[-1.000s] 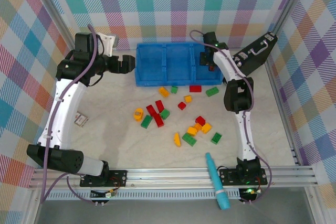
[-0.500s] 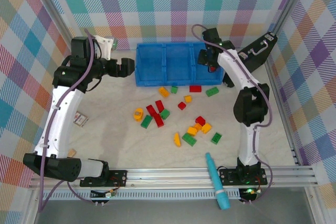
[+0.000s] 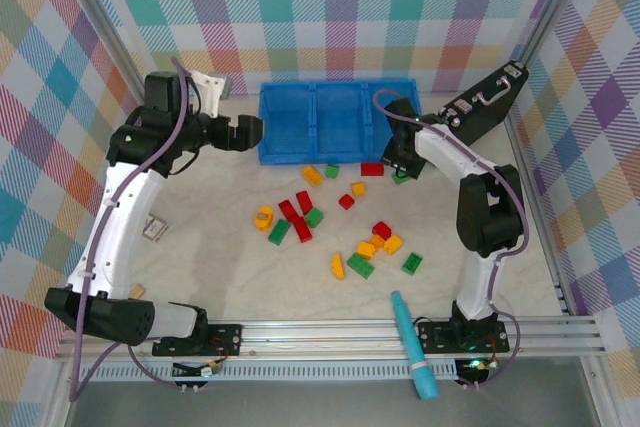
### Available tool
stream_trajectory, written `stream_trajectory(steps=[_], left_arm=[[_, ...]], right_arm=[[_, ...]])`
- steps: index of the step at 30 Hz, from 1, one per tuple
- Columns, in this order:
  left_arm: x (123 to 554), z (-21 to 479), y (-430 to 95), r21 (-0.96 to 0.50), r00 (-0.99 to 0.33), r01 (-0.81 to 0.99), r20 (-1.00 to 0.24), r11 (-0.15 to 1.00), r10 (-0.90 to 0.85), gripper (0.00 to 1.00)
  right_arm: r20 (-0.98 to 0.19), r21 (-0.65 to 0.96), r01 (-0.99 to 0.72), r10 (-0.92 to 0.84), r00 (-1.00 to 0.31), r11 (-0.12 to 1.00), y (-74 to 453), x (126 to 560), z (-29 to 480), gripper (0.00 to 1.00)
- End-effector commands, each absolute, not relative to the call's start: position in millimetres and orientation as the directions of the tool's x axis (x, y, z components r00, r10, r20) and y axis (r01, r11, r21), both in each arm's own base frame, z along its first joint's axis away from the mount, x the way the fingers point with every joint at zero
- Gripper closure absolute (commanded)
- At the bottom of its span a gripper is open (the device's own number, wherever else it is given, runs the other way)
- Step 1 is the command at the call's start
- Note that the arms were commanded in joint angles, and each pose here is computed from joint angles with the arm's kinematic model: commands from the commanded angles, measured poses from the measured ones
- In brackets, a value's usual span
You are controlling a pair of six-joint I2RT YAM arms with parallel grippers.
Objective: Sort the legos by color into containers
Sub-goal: Pick up the lego from the middle-right of the table.
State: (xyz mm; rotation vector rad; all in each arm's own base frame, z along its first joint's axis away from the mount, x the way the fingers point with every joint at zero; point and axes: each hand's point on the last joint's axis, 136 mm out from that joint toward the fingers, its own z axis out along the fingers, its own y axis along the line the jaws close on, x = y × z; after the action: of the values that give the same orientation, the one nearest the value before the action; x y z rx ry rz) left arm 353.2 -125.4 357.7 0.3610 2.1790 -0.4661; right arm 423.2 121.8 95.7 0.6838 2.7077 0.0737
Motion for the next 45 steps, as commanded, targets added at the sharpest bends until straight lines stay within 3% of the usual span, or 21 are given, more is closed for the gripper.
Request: stream_trajectory(steps=[1,30,37,45], left_arm=[[355.8,359.9,-130.0,-0.192,-0.589,0.431,-0.800,0.882,0.114,0.00],[373.1,341.6,-129.5,-0.174,-0.631,0.414,-0.762,0.893,0.144,0.00],[372.4,340.2,-128.2,-0.167,-0.632,0.411,-0.761,0.896,0.148,0.00],[370.3,338.6,-127.1,-0.164,-0.630,0.410,-0.762,0.897,0.149,0.00]], right_arm=[[-0.329,0.204,0.502,0.542,-0.773,0.840,127.1,436.6,97.4,0.41],[-0.188,0.219,0.682,0.716,-0.672,0.698,103.8,438.5,21.6,0.33],[-0.157,0.134,0.675,0.688,-0.708,0.725,98.2,425.7,7.1,0.43],[-0.133,0.063,0.638,0.640,-0.757,0.768,91.2,402.2,-7.5,0.67]])
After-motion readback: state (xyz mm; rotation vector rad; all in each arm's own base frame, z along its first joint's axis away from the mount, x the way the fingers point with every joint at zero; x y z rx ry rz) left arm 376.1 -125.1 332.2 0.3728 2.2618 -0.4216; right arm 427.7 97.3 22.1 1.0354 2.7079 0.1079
